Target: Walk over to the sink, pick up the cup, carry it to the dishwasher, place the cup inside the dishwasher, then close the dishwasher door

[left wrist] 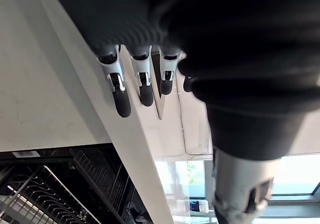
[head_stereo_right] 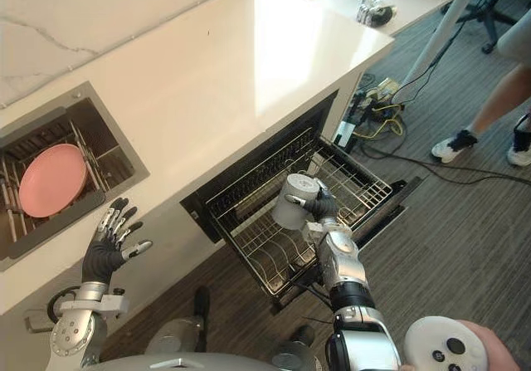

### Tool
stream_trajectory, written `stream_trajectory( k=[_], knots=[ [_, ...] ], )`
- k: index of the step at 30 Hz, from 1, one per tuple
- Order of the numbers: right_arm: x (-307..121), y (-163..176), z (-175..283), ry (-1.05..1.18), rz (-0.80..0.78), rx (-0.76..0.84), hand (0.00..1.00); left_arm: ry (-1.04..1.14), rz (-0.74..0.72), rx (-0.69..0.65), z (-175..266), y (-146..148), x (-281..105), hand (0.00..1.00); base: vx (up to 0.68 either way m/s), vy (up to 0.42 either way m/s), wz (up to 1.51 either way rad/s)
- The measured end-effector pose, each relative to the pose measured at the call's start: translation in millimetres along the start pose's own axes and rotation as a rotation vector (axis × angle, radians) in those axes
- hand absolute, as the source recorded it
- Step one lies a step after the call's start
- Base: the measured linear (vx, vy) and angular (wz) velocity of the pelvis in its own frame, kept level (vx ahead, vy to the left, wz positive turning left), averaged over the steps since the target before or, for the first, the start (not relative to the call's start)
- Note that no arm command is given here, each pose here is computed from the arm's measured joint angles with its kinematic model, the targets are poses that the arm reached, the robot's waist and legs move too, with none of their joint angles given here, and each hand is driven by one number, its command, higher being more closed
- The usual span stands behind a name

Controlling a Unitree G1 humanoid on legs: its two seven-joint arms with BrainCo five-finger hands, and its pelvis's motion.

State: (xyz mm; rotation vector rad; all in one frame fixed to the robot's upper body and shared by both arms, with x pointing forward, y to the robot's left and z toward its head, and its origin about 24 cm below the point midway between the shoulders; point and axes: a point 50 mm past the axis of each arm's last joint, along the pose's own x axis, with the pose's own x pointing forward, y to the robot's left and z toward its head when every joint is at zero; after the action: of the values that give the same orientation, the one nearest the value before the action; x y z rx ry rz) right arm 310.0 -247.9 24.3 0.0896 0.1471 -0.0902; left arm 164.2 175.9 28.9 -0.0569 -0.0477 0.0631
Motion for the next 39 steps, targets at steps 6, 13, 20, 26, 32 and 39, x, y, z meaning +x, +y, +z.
stream_trajectory(
  k=[6, 13, 20, 26, 32, 39],
  knots=[
    [5.0, -10.9, 4.5, 0.011, -0.027, -0.019, 1.0, -0.004, 0.0, -0.004, -5.9, -1.4, 0.9, 0.0, -0.03, -0.015, 0.04],
    [8.5, -28.7, 16.0, 0.023, -0.041, -0.116, 1.0, 0.017, 0.015, -0.019, -19.6, -0.4, 5.2, 0.0, -0.06, -0.027, 0.01],
    [18.0, -36.9, 40.0, 0.032, 0.045, -0.259, 1.0, 0.019, -0.064, 0.061, -18.5, 18.5, 3.9, 0.0, -0.04, -0.046, -0.02],
    [24.2, -49.5, 60.5, 0.063, 0.1, -0.313, 1.0, 0.041, -0.129, 0.152, -16.4, 36.9, 3.5, 0.0, -0.05, -0.034, 0.01],
    [27.5, -48.0, 66.0, 0.065, 0.103, -0.276, 1.0, 0.062, -0.1, 0.194, -16.5, 55.1, 2.0, 0.0, -0.03, -0.045, -0.05],
    [28.4, -45.1, 59.3, 0.079, 0.104, -0.182, 1.0, 0.117, -0.043, 0.243, -23.1, 77.1, -2.8, 0.0, 0.0, -0.036, -0.09]
  ],
)
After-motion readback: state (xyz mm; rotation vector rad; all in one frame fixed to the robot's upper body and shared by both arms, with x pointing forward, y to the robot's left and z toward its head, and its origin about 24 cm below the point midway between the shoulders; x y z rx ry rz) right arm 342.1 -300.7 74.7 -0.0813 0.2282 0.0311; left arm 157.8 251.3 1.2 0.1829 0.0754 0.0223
